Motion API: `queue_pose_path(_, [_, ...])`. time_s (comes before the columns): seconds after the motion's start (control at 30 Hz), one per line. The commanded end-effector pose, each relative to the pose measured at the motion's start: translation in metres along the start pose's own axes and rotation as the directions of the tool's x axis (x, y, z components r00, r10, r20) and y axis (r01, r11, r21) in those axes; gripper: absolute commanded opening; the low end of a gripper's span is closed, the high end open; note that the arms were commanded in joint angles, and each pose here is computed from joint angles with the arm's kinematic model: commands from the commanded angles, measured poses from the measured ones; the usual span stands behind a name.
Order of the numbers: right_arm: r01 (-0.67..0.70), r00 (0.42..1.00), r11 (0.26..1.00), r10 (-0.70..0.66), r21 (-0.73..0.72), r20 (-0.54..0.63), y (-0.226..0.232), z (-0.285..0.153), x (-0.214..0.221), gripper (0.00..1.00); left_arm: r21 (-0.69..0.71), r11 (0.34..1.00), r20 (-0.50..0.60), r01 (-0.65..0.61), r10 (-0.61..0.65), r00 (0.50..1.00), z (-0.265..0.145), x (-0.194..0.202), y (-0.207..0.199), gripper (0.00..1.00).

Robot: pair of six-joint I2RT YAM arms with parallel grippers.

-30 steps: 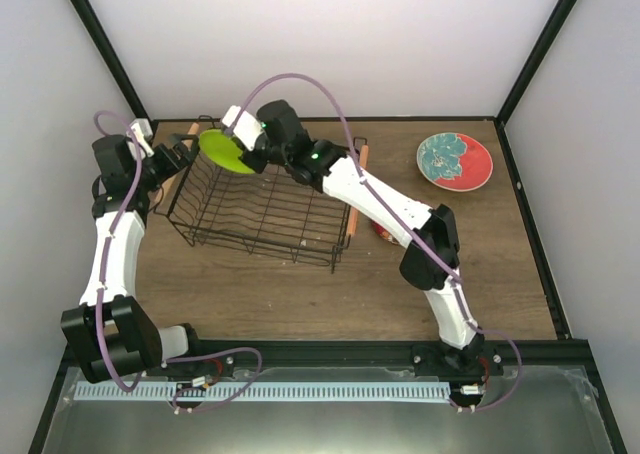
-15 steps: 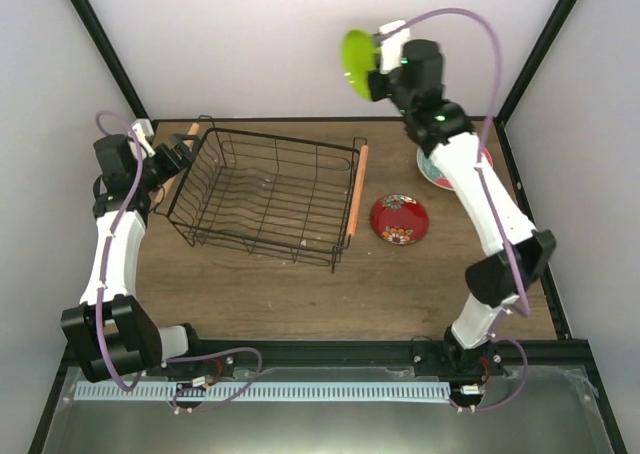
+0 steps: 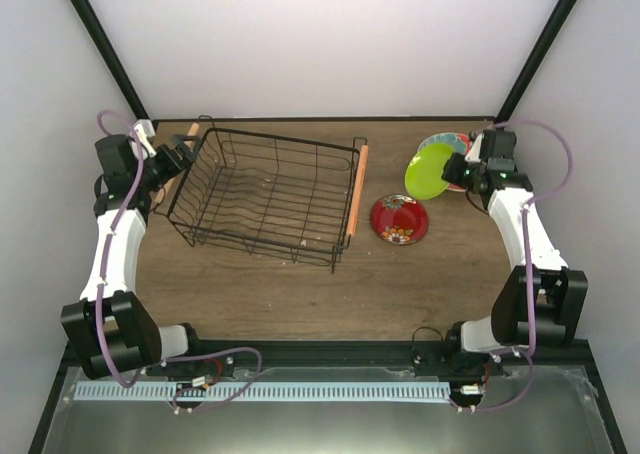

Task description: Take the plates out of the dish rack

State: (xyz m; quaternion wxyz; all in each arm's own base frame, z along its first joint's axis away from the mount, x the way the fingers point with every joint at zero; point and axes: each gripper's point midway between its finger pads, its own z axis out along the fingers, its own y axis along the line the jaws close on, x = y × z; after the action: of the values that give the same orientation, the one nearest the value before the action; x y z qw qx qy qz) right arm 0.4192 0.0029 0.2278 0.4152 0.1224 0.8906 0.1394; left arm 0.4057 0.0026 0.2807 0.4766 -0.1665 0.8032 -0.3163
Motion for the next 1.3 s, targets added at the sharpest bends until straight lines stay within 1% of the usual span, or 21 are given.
queue_pose_path(0.0, [-0.110, 0.993, 0.974, 0.098, -0.198, -0.068, 0.027, -0.010, 0.019, 0.01, 0.022, 1.000, -0.007, -0.013, 0.013, 1.000, 0.003, 0.002, -0.003, 1.00])
queue_pose_path(0.13, [-0.190, 0.969, 0.947, 0.139, -0.259, -0.206, 0.030, 0.008, 0.056, 0.01, 0.024, 1.000, -0.006, -0.012, 0.012, 1.000, 0.003, 0.002, -0.004, 1.00])
queue_pose_path(0.2, [-0.226, 0.957, 0.937, 0.163, -0.267, -0.239, 0.028, 0.015, 0.070, 0.01, 0.026, 1.000, -0.003, -0.012, 0.012, 1.000, 0.002, 0.001, -0.004, 1.00])
queue_pose_path(0.37, [-0.271, 0.941, 0.925, 0.196, -0.267, -0.275, 0.023, 0.025, 0.092, 0.01, 0.029, 0.999, -0.004, -0.014, 0.014, 1.000, 0.002, 0.001, -0.006, 1.00])
queue_pose_path(0.77, [-0.314, 0.903, 0.923, 0.217, -0.223, -0.370, 0.006, 0.050, 0.138, 0.01, 0.042, 0.999, 0.000, -0.012, 0.012, 1.000, 0.003, 0.000, -0.008, 1.00])
queue_pose_path(1.13, [-0.330, 0.884, 0.922, 0.226, -0.203, -0.409, -0.002, 0.068, 0.154, 0.01, 0.051, 0.999, 0.002, -0.011, 0.011, 1.000, 0.003, -0.002, -0.010, 1.00])
queue_pose_path(1.2, [-0.329, 0.881, 0.924, 0.226, -0.194, -0.417, -0.004, 0.071, 0.156, 0.05, 0.050, 0.999, 0.003, -0.014, 0.014, 1.000, 0.003, -0.003, -0.011, 1.00])
queue_pose_path(1.27, [-0.327, 0.875, 0.928, 0.227, -0.176, -0.427, -0.008, 0.073, 0.160, 0.12, 0.049, 0.999, 0.001, -0.014, 0.014, 1.000, 0.002, -0.002, -0.011, 1.00])
